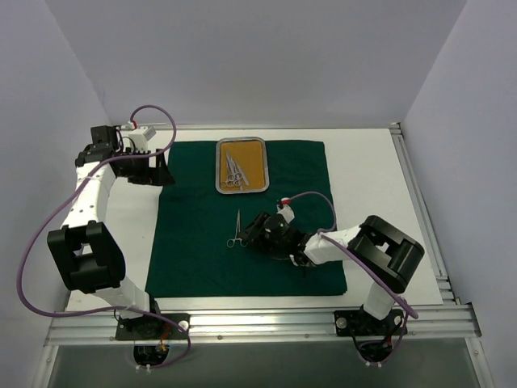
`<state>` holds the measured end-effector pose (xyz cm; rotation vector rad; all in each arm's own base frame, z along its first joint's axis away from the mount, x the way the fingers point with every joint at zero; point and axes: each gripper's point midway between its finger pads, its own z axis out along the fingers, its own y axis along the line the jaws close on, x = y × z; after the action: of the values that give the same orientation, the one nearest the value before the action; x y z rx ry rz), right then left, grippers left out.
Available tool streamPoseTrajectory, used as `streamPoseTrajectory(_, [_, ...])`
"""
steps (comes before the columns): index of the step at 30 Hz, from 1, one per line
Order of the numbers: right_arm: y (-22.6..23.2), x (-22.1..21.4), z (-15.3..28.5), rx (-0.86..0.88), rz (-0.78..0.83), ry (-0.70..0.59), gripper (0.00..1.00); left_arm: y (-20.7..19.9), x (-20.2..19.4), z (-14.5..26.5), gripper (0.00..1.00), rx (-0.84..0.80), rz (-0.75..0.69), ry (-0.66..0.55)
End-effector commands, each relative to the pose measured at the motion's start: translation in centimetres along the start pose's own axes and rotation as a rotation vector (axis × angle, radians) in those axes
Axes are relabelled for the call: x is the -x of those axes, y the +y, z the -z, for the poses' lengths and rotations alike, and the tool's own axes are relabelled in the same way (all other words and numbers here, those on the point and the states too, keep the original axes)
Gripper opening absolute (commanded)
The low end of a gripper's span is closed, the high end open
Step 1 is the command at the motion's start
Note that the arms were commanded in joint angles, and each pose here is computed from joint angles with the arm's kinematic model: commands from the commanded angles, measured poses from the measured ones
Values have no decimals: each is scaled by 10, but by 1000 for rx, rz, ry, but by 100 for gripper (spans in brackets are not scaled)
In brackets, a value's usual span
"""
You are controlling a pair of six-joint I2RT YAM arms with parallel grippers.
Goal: Open and lay out the surgical kit
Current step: Place the medical item in the surgical kit.
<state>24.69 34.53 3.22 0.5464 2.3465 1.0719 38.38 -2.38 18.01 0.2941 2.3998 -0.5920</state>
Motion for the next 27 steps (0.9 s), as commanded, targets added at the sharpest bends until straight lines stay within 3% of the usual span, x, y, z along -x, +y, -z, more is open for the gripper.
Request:
streamPoseTrajectory(1, [14, 13, 5, -34, 79, -44, 48, -6, 11, 11, 94, -14, -32, -45])
streamPoseTrajectory(5, [18, 21, 11, -107, 166, -80, 53, -6, 11, 11, 94, -11, -36, -46])
streamPoseTrajectory(9, [50, 33, 15, -111, 272, -112, 58, -5, 9, 11, 94, -4, -38, -40])
streamPoseTrajectory(19, [97, 61, 16, -107, 548, -98, 58, -2, 13, 16, 94, 22, -59, -40])
streamPoseTrajectory(23, [113, 97, 10, -86, 616, -106, 52, -5, 14, 23, 94, 37, -74, -48])
streamPoseTrajectory(27, [122, 153, -7, -115, 672, -153, 39, -5, 13, 27, 94, 54, -72, -48])
